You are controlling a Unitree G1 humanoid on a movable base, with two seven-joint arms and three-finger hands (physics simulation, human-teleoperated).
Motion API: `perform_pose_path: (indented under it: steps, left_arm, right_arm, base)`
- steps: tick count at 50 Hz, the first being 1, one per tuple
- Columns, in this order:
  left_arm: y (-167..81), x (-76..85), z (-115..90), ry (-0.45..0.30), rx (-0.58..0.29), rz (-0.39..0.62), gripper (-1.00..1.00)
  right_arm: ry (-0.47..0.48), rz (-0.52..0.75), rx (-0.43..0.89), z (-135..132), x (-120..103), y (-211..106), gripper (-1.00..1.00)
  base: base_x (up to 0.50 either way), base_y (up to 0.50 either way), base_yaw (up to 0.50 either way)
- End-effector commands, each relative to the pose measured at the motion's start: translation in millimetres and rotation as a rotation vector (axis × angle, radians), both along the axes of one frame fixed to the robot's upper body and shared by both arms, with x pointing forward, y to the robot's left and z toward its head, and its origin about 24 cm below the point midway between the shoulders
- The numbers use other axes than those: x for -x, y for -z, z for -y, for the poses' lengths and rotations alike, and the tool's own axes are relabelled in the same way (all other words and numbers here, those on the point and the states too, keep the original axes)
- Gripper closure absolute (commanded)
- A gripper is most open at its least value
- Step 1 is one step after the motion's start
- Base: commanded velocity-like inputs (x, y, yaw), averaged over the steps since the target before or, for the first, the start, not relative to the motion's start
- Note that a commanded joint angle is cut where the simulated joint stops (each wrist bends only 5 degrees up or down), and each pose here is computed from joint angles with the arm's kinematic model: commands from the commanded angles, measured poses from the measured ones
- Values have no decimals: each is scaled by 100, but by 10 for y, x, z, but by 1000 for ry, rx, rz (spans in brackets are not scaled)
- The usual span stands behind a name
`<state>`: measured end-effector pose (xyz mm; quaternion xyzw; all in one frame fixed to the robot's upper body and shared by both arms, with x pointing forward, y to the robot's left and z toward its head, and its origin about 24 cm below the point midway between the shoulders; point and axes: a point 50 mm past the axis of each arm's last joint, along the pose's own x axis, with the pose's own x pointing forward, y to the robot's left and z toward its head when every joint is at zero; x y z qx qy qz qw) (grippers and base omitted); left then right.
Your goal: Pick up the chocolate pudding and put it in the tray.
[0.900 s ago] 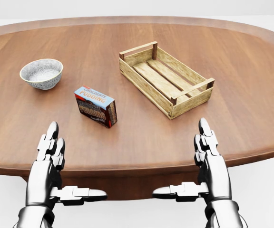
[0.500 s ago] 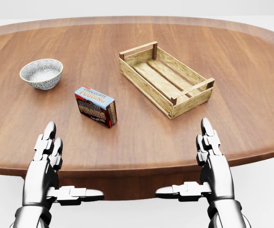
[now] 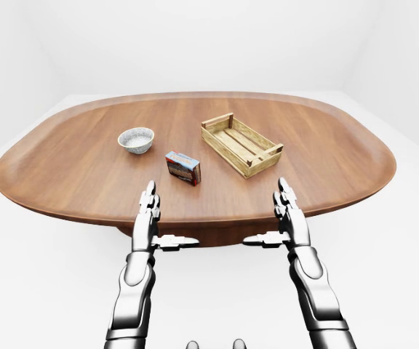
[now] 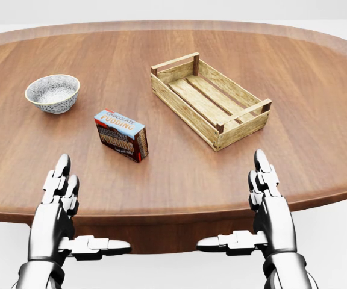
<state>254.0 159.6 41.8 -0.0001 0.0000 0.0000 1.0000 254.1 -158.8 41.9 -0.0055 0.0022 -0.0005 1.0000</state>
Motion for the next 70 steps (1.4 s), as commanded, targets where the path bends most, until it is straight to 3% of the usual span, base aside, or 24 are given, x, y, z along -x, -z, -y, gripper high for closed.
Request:
perform_pose_path:
  steps: [1, 36, 70]
  left_arm:
    - [0, 0, -1, 0, 0, 0, -100]
    - [0, 0, -1, 0, 0, 0, -100]
    - [0, 0, -1, 0, 0, 0, -100]
  right_arm:
    - [-1, 0, 3, -1, 1, -2, -100]
    - [1, -3, -1, -3, 5, 6, -100]
    - [4, -6, -9, 11, -1, 14, -100]
  base:
    - [0, 0, 0]
    - [0, 31, 0]
    - [0, 0, 0]
